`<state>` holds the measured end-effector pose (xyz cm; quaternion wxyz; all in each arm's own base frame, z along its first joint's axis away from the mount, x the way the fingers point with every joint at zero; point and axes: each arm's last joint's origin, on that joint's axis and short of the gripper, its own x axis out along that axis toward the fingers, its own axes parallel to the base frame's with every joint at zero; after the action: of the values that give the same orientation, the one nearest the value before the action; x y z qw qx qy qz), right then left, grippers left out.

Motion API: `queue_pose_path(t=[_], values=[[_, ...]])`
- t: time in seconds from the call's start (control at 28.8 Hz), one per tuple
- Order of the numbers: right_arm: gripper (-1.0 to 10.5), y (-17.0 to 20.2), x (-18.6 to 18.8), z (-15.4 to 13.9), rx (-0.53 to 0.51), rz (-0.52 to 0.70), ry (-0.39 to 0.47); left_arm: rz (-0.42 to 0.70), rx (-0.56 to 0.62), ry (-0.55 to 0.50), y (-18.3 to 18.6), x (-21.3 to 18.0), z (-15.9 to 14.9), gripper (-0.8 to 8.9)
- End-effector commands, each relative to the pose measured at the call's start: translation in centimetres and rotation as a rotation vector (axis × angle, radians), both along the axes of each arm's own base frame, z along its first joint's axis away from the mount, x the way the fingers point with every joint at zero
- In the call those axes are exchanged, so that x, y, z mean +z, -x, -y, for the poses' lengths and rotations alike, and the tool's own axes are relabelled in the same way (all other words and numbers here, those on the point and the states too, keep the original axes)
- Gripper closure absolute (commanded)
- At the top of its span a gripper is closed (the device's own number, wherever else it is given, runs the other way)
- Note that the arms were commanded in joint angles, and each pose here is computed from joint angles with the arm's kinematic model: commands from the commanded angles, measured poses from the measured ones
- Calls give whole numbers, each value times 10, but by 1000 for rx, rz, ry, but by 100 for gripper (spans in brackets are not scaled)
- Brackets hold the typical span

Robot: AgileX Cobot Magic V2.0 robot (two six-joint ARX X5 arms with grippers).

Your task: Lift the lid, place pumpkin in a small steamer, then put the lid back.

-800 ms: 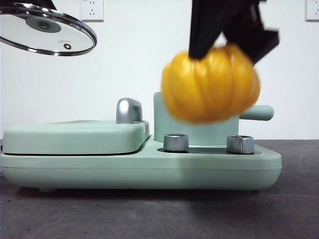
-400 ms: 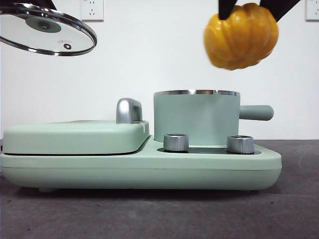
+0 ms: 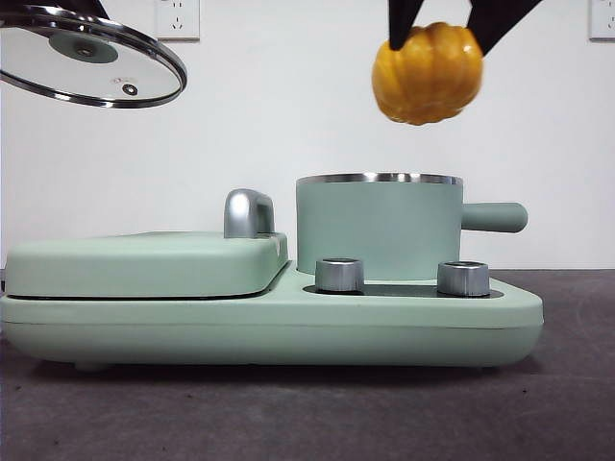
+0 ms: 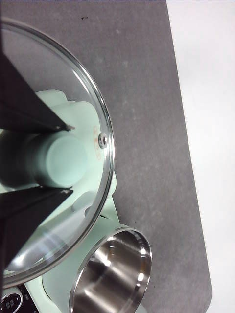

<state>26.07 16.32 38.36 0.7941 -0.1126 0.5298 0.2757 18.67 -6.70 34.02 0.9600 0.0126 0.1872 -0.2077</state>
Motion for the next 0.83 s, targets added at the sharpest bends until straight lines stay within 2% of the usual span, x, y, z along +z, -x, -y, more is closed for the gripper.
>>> queue_pose_path(t=[0.03, 0.38, 0.83], values=[[562, -17, -3, -9, 9, 1, 7, 45, -1, 8, 0, 8, 1, 796], [562, -69, -43, -26, -2, -31, 69, 45, -1, 8, 0, 8, 1, 796], [562, -109, -107, -42, -6, -89, 148, 45, -1, 8, 0, 8, 1, 796]])
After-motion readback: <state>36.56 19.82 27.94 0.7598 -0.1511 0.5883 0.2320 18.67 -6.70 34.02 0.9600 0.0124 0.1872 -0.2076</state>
